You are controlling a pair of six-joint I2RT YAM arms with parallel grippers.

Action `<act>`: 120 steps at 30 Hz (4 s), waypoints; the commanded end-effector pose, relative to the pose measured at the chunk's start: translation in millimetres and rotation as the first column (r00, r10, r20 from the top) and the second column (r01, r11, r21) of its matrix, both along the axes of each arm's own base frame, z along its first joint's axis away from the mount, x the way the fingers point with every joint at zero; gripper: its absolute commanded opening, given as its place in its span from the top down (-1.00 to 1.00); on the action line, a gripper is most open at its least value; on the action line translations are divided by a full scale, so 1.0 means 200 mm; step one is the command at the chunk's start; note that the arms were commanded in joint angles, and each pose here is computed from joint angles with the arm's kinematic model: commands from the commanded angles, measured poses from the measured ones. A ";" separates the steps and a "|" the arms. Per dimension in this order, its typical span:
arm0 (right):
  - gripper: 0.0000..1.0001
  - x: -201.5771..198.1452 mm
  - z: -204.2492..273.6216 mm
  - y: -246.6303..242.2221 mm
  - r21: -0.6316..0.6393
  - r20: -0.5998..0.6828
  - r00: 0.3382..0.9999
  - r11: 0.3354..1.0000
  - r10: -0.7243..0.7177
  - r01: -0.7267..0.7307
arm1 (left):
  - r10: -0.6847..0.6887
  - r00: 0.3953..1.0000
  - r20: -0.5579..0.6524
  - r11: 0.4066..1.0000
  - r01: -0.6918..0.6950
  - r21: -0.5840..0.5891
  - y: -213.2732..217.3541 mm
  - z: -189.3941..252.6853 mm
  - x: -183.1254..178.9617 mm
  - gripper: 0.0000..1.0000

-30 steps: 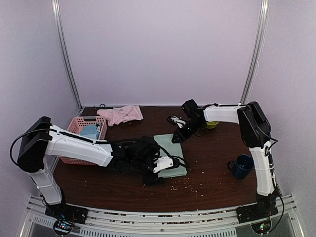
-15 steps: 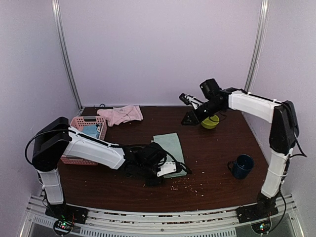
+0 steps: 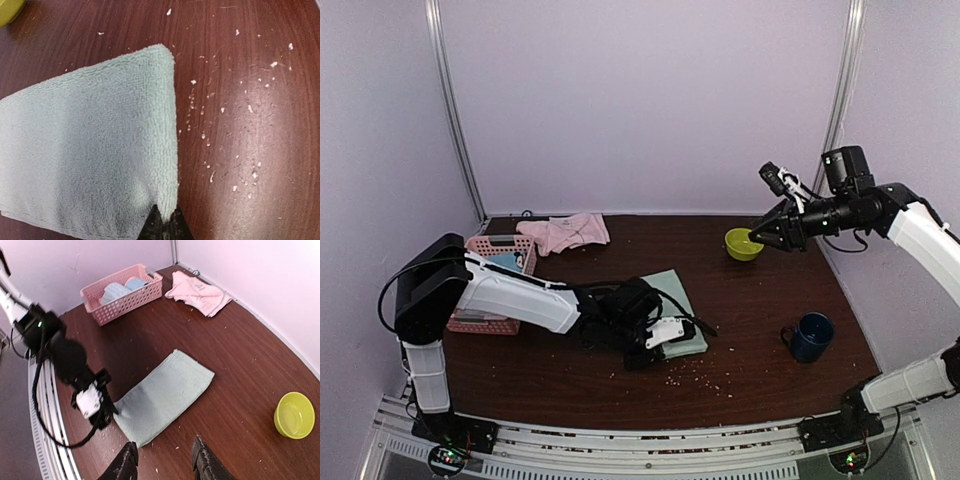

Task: Roll the towels
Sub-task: Pick up the towel from the center of the board, then roll the towel at the center of the board.

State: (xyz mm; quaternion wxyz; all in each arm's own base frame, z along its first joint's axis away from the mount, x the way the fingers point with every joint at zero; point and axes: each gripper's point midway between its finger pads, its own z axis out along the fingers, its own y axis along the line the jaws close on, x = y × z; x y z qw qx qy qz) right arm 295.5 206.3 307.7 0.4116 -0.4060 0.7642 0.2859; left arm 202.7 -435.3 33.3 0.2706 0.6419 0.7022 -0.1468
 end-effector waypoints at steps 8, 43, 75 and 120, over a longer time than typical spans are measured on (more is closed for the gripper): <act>0.21 -0.45 -0.51 -0.07 -0.210 -0.134 0.937 0.915 0.323 -0.346 | -0.005 0.852 -0.523 0.964 -0.135 -0.229 -0.05 0.05 -0.02 0.95; 0.26 -0.35 -1.29 0.56 -0.616 0.018 0.810 0.644 0.586 -0.453 | 0.051 0.482 -0.875 0.974 -0.219 -0.064 -0.02 -0.03 0.00 1.00; 1.00 -0.68 -1.38 0.52 -0.243 -0.609 0.661 0.690 0.438 -0.681 | 0.036 0.379 -0.925 0.975 -0.218 -0.052 0.16 0.05 -0.16 1.00; 1.00 -0.42 -1.70 0.50 -0.138 -0.847 0.499 0.831 0.183 -0.539 | -0.259 0.937 0.236 0.964 0.235 0.123 -0.08 0.11 -0.11 0.01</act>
